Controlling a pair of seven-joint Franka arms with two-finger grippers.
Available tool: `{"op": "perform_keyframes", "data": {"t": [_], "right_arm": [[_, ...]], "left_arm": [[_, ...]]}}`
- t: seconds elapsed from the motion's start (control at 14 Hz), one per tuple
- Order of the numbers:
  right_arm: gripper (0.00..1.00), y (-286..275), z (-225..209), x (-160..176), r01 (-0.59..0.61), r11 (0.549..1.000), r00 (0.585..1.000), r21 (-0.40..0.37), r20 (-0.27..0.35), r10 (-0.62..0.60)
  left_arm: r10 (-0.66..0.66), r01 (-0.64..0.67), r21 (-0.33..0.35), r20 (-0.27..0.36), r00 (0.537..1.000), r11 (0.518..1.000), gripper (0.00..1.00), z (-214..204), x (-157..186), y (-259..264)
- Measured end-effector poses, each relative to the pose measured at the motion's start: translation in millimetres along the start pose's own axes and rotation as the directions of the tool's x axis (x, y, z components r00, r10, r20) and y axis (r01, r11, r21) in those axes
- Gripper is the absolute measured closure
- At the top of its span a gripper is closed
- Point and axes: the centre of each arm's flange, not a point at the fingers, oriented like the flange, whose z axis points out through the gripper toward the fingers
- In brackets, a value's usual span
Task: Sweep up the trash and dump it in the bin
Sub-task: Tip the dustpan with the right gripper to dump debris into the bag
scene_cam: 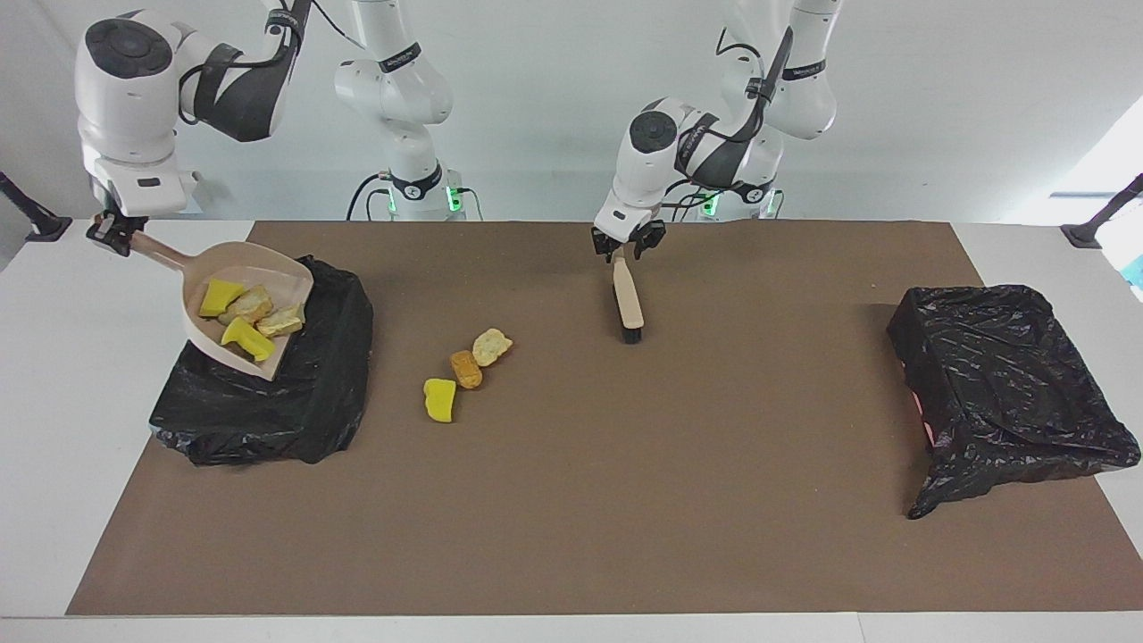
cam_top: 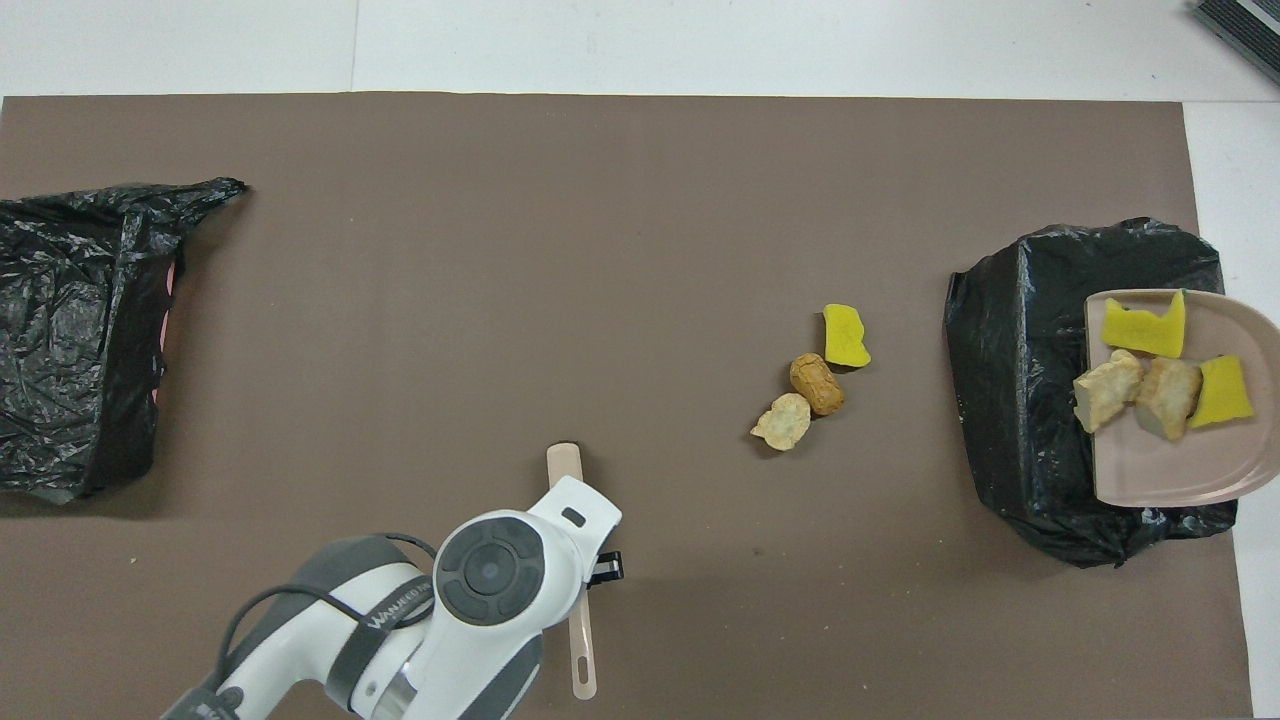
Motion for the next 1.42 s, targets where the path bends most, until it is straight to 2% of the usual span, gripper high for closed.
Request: {"op": "perform_keyframes", "data": {"t": [0.07, 0.14, 0.57, 0.71, 0.85, 1.14, 1.35, 1.42], "right_arm": [[0.67, 1.4, -2.7, 1.6, 0.023, 1.000, 0.999, -0.005, 0.027, -0.023], [0.67, 2.3, -4.3, 2.2, 0.040, 0.999, 0.998, -0.008, 0.049, -0.039], [0.67, 7.7, -16.9, 7.1, 0.118, 0.993, 0.981, -0.021, 0.158, -0.113], [0.67, 6.9, -27.8, 5.8, 0.133, 0.991, 0.975, -0.008, 0.182, -0.130], [0.67, 5.6, -44.8, 3.8, 0.145, 0.989, 0.967, 0.007, 0.211, -0.143], [0.67, 7.9, -70.2, 25.0, 0.174, 0.985, 0.954, 0.005, 0.248, -0.169], [0.67, 12.3, -83.1, 39.2, 0.208, 0.978, 0.922, -0.028, 0.340, -0.187], [0.67, 14.4, -84.3, 46.5, 0.228, 0.972, 0.914, -0.047, 0.355, -0.197]], "left_arm": [[0.004, -0.004, -0.016, -0.008, 1.000, 1.000, 0.09, -13.1, 21.9, -14.1], [0.010, -0.011, -0.030, -0.016, 1.000, 0.999, 0.00, -27.0, 42.4, -28.8], [0.089, -0.090, -0.065, -0.014, 0.996, 0.994, 0.00, -118.0, 140.5, -125.6], [0.113, -0.114, -0.075, -0.017, 0.993, 0.991, 0.00, -146.3, 162.5, -166.8], [0.118, -0.119, -0.052, -0.030, 0.993, 0.992, 0.00, -176.7, 176.0, -201.8], [0.137, -0.137, -0.006, -0.061, 0.989, 0.991, 0.00, -247.0, 182.0, -242.8], [0.142, -0.142, 0.018, -0.075, 0.987, 0.990, 0.00, -276.9, 188.1, -256.2], [0.146, -0.145, 0.019, -0.078, 0.986, 0.989, 0.00, -278.7, 190.5, -257.1]]}}
